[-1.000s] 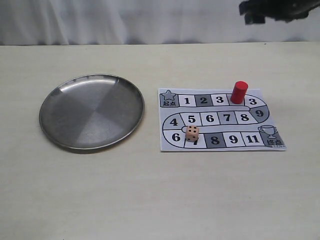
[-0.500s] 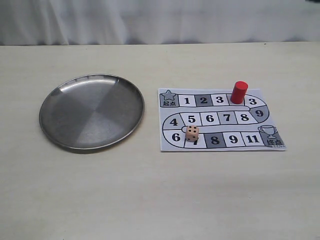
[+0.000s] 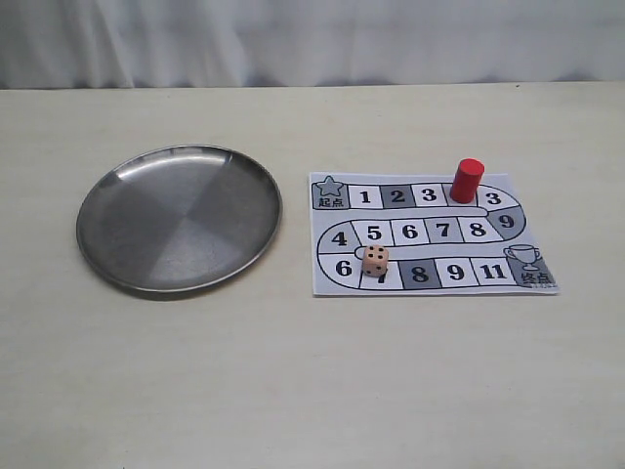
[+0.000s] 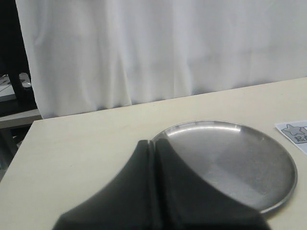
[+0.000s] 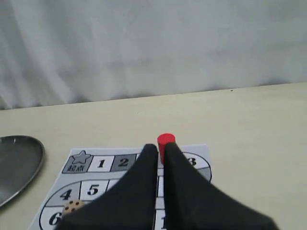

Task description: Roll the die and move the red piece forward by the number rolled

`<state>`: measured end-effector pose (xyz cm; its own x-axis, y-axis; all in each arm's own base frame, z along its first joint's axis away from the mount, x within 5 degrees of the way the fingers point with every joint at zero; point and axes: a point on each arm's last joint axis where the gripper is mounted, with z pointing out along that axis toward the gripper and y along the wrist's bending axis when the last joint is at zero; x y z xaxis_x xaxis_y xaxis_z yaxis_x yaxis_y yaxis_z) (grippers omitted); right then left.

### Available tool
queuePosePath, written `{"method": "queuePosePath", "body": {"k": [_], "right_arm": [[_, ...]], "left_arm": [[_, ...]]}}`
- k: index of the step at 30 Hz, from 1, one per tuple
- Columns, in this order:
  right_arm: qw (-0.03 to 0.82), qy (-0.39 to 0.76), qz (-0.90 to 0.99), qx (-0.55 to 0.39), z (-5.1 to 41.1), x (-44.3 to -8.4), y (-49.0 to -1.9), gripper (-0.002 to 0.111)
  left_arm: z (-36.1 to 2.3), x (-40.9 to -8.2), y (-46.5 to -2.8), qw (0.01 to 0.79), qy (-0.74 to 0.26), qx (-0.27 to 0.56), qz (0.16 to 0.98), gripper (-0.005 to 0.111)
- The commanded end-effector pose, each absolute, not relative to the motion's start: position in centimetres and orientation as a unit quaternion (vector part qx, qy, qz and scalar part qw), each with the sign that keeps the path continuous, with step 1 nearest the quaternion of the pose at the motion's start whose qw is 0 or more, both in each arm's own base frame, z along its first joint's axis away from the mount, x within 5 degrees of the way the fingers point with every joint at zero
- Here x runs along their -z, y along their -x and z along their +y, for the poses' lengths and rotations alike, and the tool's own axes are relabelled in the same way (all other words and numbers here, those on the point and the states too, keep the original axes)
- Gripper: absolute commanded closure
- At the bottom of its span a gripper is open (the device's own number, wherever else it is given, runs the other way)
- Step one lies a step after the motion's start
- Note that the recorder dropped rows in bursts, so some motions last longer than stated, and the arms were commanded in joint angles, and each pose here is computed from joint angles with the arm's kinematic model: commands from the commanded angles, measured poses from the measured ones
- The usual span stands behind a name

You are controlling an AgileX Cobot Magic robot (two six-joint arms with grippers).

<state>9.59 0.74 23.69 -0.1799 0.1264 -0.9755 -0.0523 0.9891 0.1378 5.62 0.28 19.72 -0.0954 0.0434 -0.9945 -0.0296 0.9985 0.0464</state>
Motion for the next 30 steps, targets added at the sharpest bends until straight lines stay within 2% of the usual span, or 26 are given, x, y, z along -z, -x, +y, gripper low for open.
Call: {"method": "queuePosePath", "body": {"k": [1,6,18,30], "right_arm": [[0.642,-0.026,0.763,-0.070,0.6,-21.0,-8.2,0.104],[0.657,-0.028,0.750,-0.073,0.5,-19.9,-7.4,0.104],[0.726,-0.025,0.682,-0.081,0.4,-21.2,-5.7,0.104],[0.719,-0.024,0.690,-0.082,0.5,-21.0,-5.6,0.104]], "left_arm": [[0.2,-19.8,-5.6,0.676,-0.008,-0.024,0.736,0.107],[0.2,-19.8,-5.6,0.676,-0.008,-0.024,0.736,0.107],[0.2,-19.8,-5.6,0.676,-0.008,-0.024,0.736,0.107],[0.2,-19.8,-5.6,0.676,-0.008,-0.024,0.736,0.107]]}}
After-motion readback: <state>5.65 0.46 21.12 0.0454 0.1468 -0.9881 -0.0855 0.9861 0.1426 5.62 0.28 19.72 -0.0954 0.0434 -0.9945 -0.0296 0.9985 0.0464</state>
